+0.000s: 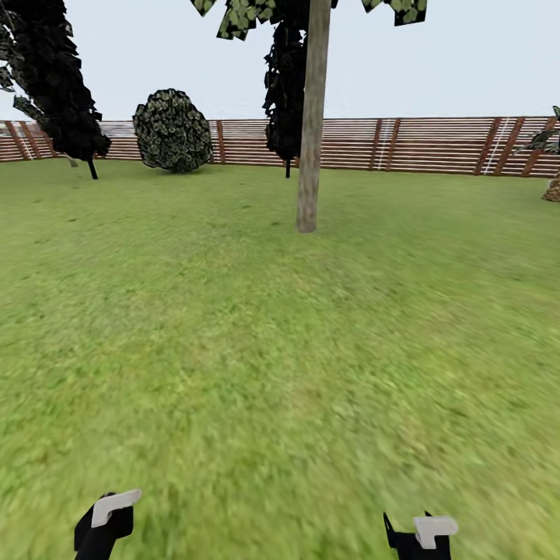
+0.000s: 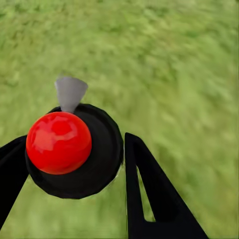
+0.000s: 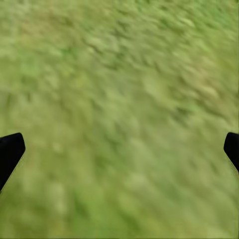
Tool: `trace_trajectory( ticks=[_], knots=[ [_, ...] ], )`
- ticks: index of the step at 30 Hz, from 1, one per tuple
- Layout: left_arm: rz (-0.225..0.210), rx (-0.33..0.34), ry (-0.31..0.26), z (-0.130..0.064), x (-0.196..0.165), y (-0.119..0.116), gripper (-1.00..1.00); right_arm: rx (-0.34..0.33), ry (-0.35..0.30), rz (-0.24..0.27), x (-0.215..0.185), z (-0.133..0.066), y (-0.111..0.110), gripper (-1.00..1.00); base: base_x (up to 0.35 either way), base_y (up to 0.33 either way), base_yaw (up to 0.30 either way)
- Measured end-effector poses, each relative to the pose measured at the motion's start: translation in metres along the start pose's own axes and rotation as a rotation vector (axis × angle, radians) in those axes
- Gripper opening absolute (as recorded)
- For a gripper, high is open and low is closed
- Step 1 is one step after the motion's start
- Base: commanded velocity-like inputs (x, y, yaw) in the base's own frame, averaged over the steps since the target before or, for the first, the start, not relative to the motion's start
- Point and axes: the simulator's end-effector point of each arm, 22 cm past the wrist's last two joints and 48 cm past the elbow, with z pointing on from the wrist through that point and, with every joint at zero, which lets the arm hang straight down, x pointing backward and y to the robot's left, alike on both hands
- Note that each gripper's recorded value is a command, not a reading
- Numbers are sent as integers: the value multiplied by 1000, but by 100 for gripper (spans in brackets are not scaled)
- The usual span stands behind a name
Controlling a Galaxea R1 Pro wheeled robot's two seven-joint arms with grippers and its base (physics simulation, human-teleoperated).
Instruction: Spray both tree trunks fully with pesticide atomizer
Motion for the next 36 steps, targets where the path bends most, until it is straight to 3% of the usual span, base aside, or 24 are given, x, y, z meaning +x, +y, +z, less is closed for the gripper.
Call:
trace_trajectory(
  ticks=[36],
  knots=[
    [1,3,2,0,1,-1,-100,6,17,-2,8,-3,-3,100,339,0,0]
  ],
)
